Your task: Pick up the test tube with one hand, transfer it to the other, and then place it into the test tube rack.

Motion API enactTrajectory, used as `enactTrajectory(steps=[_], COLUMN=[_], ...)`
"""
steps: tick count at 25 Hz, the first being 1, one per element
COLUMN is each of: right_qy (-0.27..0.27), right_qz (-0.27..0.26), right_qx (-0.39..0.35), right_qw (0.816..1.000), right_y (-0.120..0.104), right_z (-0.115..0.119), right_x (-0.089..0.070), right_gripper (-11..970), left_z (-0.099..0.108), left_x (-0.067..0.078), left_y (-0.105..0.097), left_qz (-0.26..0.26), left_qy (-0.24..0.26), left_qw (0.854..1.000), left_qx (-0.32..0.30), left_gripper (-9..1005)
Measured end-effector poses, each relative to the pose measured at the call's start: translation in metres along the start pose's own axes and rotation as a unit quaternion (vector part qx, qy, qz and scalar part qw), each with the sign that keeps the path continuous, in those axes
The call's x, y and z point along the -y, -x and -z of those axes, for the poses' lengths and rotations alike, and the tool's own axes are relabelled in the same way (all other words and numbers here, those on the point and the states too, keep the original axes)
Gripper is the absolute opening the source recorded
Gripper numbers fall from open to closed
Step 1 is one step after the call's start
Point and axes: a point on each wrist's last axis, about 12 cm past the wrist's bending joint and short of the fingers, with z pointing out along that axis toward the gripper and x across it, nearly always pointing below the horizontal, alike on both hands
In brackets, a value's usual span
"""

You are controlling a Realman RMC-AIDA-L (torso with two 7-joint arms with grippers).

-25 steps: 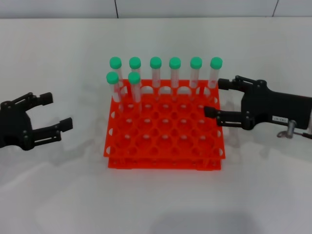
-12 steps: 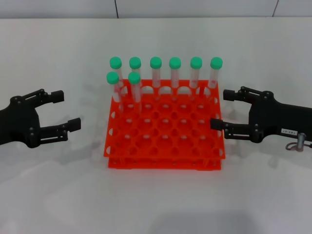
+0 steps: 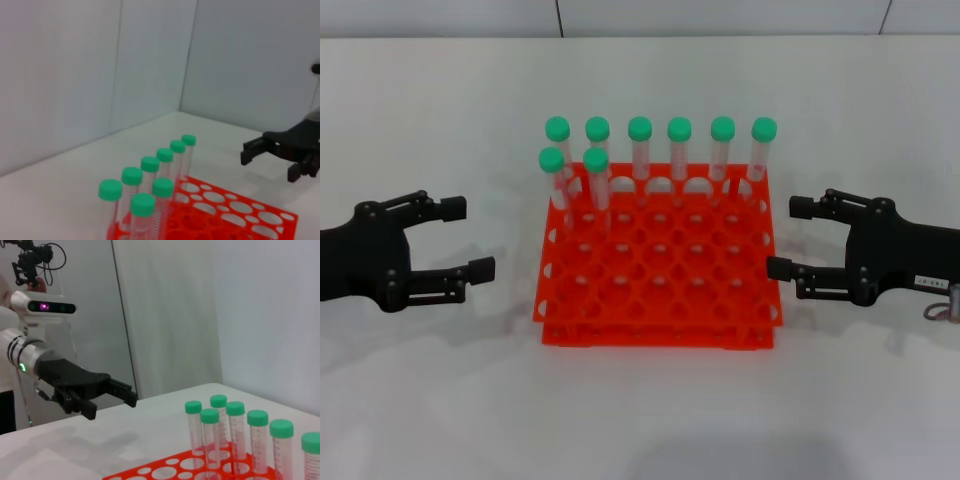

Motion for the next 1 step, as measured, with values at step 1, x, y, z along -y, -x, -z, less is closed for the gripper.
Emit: enactTrajectory(steps=[1], right_qy=[0.000], right_qz=[-0.001], right_qx=[0.000], right_qw=[1.000], right_y=[-0.0002], right_z=[0.0007], right_x=[0.0001], right_gripper=[837], left_z=[0.0000], left_x=[0.0000], left_y=[0.0000], left_qz=[0.000], left_qy=[0.000], left_qw=[1.000], left_qx=[0.000], left_gripper=[893])
